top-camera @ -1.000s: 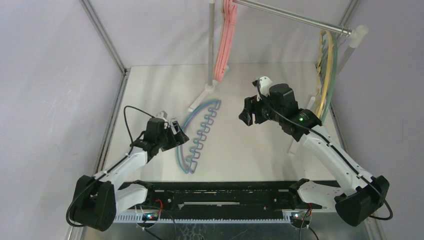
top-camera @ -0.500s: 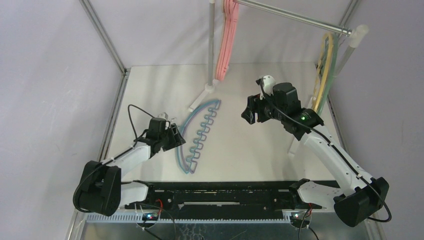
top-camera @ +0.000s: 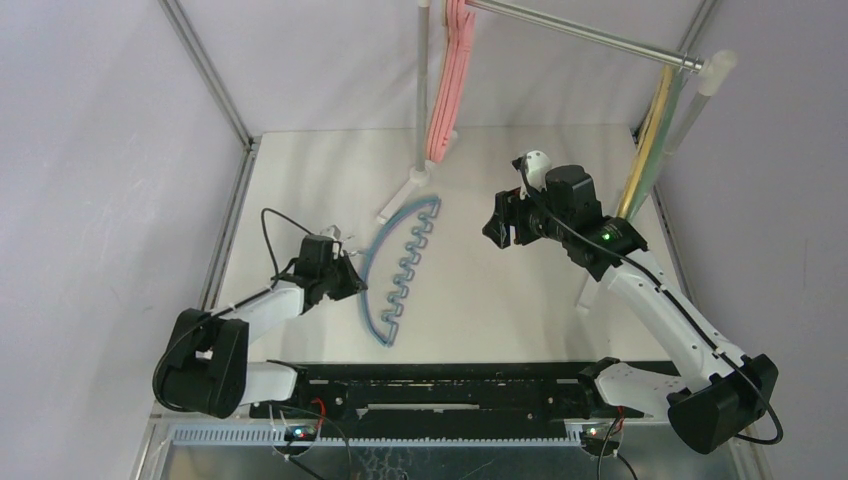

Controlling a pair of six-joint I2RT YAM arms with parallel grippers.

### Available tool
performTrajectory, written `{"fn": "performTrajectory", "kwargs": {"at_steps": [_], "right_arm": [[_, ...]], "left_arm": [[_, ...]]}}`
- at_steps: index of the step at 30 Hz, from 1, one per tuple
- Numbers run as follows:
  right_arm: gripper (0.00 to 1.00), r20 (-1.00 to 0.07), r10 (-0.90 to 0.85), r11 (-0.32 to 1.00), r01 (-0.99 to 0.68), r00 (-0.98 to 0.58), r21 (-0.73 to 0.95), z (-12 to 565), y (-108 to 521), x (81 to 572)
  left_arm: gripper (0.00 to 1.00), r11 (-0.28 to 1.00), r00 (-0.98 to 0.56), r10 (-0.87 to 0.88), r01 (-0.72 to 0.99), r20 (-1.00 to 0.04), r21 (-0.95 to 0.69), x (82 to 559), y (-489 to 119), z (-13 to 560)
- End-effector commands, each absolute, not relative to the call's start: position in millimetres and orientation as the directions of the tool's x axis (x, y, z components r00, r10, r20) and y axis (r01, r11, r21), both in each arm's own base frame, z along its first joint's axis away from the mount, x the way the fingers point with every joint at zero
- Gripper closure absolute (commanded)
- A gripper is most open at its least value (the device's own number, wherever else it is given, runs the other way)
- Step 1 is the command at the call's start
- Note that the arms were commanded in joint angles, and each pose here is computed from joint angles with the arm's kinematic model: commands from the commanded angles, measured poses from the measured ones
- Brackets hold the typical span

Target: Organize the hangers

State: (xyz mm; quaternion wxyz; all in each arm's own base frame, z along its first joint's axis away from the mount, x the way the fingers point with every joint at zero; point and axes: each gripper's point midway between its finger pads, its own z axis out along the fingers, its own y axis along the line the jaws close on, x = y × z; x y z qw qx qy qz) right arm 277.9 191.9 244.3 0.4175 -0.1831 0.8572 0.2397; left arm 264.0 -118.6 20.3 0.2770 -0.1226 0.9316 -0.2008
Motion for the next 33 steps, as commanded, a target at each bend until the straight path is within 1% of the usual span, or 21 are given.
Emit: {"fn": "performTrajectory", "kwargs": {"at_steps": [1, 2, 7, 8, 9, 11, 16, 23, 27, 33], "right_arm": [[0.3, -0.821, -0.099, 0.807, -0.529, -0.562, 0.264, 255.2, 194.4, 276.0], [0.3, -0.819, -0.106, 0.804, -0.533, -0.564, 0.263, 254.1, 195.5, 274.3], [0.31, -0.805, -0.148, 0.77, -0.577, -0.574, 0.27, 249.0, 208.3, 261.1], [0.31, -0.802, -0.154, 0.759, -0.588, -0.577, 0.278, 248.4, 212.7, 257.9], [0.32, -0.793, -0.177, 0.73, -0.618, -0.583, 0.291, 245.8, 224.5, 249.7], [0.32, -0.782, -0.195, 0.708, -0.637, -0.592, 0.305, 241.8, 234.7, 242.4], [0.33, -0.76, -0.245, 0.641, -0.689, -0.602, 0.339, 233.9, 266.2, 221.8], [0.33, -0.736, -0.292, 0.52, -0.747, -0.611, 0.413, 228.8, 313.1, 188.2], [0.32, -0.742, -0.282, 0.463, -0.764, -0.608, 0.449, 236.9, 332.8, 172.3], [0.32, -0.734, -0.329, 0.425, -0.787, -0.595, 0.447, 242.4, 360.1, 152.6]], "left_arm": [[0.98, 0.865, -0.811, -0.327, -0.05, -0.485, -0.499, 270.8, -131.4, 26.1], [1.0, 0.864, -0.806, -0.333, -0.053, -0.489, -0.501, 272.2, -131.3, 27.8], [1.0, 0.854, -0.769, -0.354, -0.033, -0.532, -0.52, 281.3, -132.9, 57.5], [1.0, 0.85, -0.759, -0.359, -0.026, -0.544, -0.526, 283.2, -133.3, 67.4], [1.0, 0.836, -0.734, -0.38, -0.013, -0.562, -0.549, 285.8, -135.5, 91.5], [1.0, 0.822, -0.708, -0.397, 0.009, -0.584, -0.569, 287.8, -138.3, 113.1], [1.0, 0.792, -0.669, -0.429, 0.045, -0.607, -0.609, 287.3, -144.5, 146.8], [1.0, 0.783, -0.658, -0.419, 0.087, -0.626, -0.616, 286.7, -159.4, 158.9], [1.0, 0.81, -0.661, -0.375, 0.107, -0.65, -0.576, 279.1, -164.1, 156.3], [1.0, 0.829, -0.651, -0.354, 0.114, -0.671, -0.548, 273.5, -169.5, 161.8]]}}
